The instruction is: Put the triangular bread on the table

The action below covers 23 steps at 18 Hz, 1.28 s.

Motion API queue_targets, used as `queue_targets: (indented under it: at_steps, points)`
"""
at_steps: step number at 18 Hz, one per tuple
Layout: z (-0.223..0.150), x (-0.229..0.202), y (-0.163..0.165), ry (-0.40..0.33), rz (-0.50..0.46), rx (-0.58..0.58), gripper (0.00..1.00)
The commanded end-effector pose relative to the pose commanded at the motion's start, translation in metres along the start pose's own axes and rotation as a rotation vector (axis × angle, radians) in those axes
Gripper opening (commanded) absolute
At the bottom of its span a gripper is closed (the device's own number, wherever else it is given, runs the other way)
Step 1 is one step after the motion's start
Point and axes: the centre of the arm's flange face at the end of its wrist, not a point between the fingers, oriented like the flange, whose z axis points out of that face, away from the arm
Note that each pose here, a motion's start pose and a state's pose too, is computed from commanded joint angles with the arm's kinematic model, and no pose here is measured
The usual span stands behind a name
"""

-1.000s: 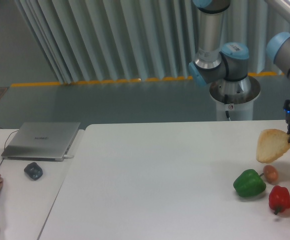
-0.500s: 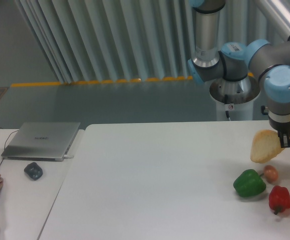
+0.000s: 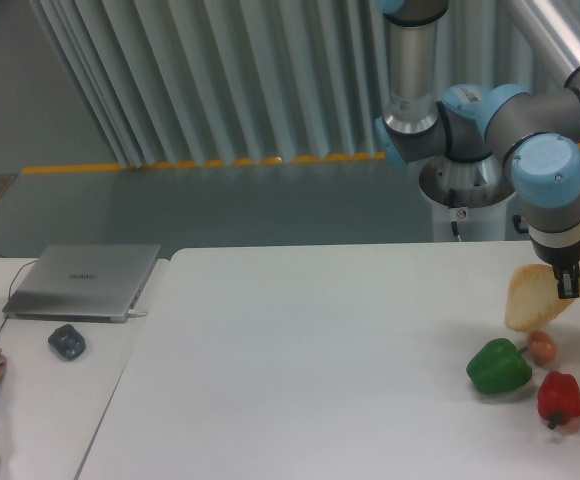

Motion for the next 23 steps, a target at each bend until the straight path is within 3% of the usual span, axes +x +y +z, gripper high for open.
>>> queue_targets:
  at_steps: [12,17,20,23]
  points:
    - [0.004,0.002,0.010,0.002,-0.030,0.004,1.00]
    - [0.005,-0.002,0.038,-0.088,-0.101,-0.014,1.00]
    - [0.006,-0.001,0.065,-0.167,-0.178,0.069,1.00]
    - [0.008,-0.003,0.077,-0.197,-0.236,0.082,1.00]
